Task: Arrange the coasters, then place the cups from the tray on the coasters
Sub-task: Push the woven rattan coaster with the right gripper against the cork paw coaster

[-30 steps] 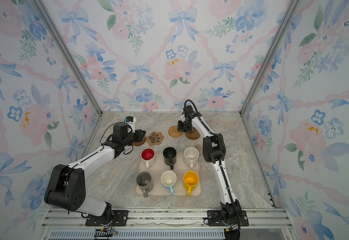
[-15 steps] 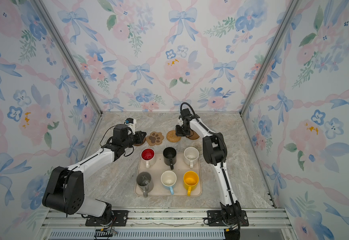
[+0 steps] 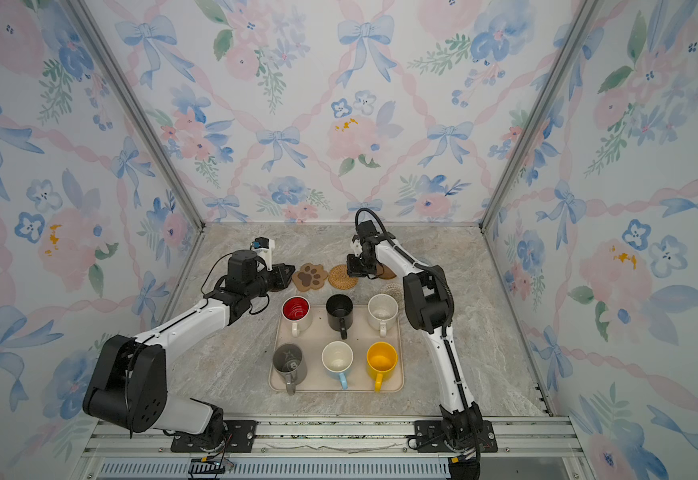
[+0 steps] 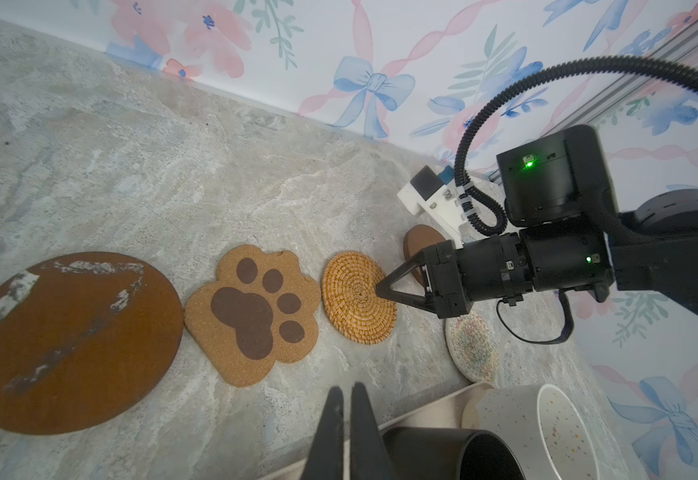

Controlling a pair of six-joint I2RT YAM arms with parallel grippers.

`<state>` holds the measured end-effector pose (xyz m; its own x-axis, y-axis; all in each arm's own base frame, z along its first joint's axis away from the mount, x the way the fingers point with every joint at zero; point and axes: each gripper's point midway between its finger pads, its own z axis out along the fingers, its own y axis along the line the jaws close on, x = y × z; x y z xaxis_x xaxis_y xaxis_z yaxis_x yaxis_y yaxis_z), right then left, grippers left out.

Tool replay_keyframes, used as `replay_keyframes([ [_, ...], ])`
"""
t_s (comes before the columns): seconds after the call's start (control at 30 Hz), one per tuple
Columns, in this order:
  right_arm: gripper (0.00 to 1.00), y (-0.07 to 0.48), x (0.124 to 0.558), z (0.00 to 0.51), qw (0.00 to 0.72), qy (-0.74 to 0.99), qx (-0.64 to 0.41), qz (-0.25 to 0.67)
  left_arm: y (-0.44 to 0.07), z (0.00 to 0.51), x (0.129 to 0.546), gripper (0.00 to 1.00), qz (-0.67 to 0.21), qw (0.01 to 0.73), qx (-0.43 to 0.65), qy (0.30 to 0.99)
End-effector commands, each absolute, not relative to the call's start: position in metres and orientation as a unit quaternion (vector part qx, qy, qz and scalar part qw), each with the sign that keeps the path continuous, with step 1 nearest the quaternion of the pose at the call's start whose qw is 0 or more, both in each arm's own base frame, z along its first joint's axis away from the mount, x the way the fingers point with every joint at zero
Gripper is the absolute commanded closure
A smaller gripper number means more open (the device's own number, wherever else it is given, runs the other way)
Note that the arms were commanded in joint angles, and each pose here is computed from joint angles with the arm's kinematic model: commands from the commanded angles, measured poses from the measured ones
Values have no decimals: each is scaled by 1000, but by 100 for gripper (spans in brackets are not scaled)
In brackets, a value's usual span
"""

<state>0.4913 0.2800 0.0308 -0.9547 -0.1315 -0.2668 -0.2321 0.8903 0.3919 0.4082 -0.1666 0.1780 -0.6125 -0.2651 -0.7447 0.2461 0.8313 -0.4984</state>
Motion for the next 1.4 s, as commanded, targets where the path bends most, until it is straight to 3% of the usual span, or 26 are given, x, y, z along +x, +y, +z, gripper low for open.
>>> replay_keyframes([
  [0.0,100,276,457,-16,35,980,-85,179,-167,187,405,100,-297,452,-5,841],
  [0.9,100,292,440,-11,28,976,-93,195,-169,187,406,100,-300,452,-2,840],
  [1.37,100,295,458,24,65,970,-107,208,-168,191,403,100,-302,455,-3,838],
])
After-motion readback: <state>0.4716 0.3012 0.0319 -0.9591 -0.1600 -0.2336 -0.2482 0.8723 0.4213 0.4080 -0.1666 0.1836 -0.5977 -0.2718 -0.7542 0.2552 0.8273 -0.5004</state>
